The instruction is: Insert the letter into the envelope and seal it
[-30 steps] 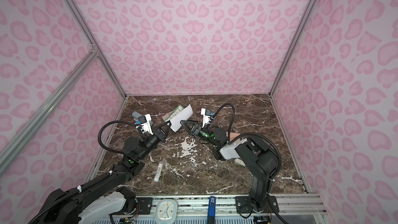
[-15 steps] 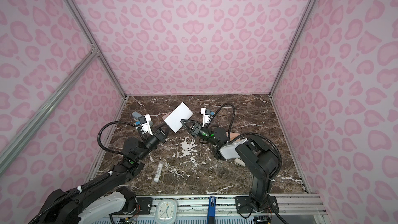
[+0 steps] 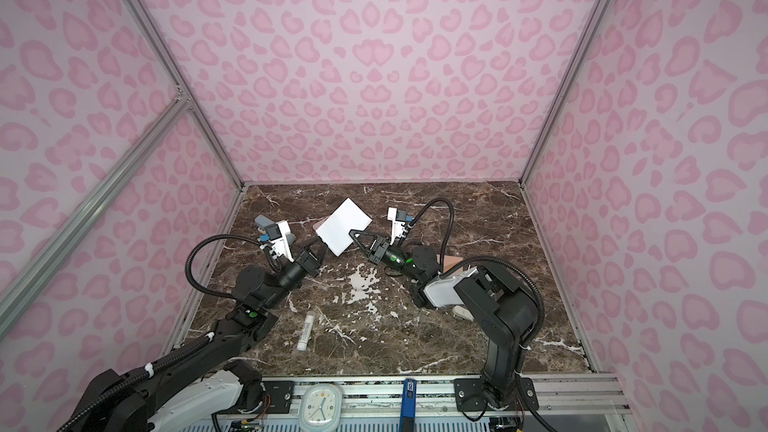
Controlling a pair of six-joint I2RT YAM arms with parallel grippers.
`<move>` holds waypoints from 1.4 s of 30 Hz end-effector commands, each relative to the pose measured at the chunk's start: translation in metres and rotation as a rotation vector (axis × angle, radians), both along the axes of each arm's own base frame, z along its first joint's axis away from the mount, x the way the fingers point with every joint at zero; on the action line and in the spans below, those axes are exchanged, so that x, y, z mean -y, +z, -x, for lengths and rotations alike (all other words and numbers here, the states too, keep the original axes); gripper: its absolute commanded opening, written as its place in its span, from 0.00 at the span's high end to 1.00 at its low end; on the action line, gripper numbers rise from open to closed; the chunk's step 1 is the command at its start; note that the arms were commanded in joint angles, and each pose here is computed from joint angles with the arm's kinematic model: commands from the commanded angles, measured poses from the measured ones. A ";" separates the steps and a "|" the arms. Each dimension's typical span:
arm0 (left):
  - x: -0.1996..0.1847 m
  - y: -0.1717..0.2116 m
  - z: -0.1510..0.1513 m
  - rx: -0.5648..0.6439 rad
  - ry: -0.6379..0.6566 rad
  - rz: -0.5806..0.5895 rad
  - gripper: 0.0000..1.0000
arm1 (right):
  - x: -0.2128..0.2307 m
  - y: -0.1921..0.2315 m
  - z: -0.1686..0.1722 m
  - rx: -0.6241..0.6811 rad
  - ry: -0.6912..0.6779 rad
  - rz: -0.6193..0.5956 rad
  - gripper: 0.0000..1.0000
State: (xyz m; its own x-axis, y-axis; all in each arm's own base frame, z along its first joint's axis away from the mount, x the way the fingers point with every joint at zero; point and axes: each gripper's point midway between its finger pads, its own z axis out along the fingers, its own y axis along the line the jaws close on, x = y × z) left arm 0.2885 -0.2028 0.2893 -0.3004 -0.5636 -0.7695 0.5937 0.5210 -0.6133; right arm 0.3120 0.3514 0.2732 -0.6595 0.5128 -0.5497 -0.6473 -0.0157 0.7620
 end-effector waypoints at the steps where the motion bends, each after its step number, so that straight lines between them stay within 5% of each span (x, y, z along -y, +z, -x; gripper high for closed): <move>1: -0.003 0.003 -0.001 0.009 0.023 -0.036 0.66 | 0.004 0.013 0.005 0.045 0.011 -0.028 0.98; 8: -0.038 0.000 0.004 -0.007 0.204 -0.240 0.33 | 0.026 0.013 -0.004 0.074 -0.028 0.039 1.00; 16: -0.080 0.023 0.030 0.085 0.356 -0.446 0.25 | 0.032 -0.008 -0.001 0.266 -0.072 0.551 1.00; 21: -0.061 0.040 0.042 0.174 0.229 -0.590 0.30 | 0.046 -0.017 0.007 0.437 -0.055 0.875 1.00; 28: -0.027 0.048 0.051 0.280 0.017 -0.739 0.34 | 0.059 -0.026 0.018 0.659 -0.059 1.166 1.00; 42: 0.013 0.041 0.067 0.413 -0.254 -0.797 0.22 | 0.046 -0.036 0.068 0.957 0.133 1.222 1.00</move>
State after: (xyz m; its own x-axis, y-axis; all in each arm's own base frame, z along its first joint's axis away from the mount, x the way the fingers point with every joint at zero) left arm 0.2325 -0.2052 0.3264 -0.0034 0.2180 -0.9759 0.7868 0.6029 0.1319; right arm 0.2546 0.3037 0.2448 0.1171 -0.5392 -0.8340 -0.9166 0.2645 -0.2997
